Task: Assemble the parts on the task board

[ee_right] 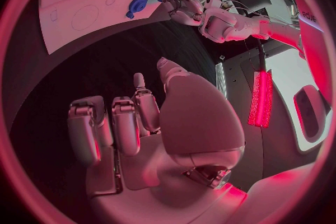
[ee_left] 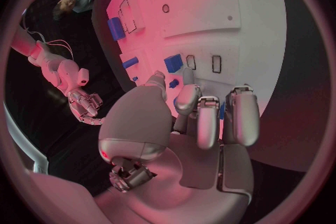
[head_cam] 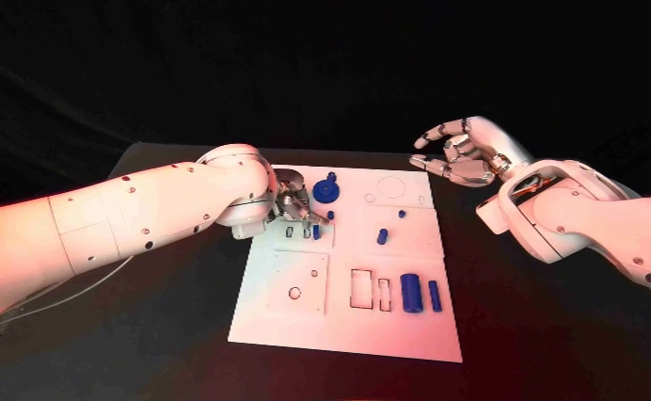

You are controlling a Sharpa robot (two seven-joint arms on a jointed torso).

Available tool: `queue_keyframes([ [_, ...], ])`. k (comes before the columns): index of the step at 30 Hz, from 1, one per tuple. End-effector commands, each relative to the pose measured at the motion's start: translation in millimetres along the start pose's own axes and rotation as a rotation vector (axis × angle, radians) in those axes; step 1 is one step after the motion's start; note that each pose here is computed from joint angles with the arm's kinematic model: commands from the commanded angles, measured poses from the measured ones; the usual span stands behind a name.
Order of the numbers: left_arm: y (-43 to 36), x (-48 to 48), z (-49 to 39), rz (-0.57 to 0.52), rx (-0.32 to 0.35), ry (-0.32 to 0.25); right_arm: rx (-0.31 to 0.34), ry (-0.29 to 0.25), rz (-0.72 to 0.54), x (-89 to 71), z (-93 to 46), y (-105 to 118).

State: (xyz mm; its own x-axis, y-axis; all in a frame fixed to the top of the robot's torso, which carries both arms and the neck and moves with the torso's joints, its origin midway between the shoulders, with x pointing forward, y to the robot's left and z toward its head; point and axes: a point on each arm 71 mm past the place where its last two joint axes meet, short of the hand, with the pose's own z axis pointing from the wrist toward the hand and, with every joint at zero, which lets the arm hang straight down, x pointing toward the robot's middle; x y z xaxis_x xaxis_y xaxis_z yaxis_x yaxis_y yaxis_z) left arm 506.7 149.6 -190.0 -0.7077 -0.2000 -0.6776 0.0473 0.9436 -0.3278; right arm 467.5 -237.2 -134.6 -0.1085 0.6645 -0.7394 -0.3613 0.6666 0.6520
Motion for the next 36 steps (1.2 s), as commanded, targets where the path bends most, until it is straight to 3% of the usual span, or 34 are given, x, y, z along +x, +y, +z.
queue_keyframes([
  [1,-2.9,2.7,0.4,0.019,0.006,0.041,-0.001,0.018,-0.004,1.7,0.2,0.5],
  [36,-5.9,5.2,2.2,-0.012,0.030,0.072,0.001,0.017,-0.005,2.7,1.2,0.7],
])
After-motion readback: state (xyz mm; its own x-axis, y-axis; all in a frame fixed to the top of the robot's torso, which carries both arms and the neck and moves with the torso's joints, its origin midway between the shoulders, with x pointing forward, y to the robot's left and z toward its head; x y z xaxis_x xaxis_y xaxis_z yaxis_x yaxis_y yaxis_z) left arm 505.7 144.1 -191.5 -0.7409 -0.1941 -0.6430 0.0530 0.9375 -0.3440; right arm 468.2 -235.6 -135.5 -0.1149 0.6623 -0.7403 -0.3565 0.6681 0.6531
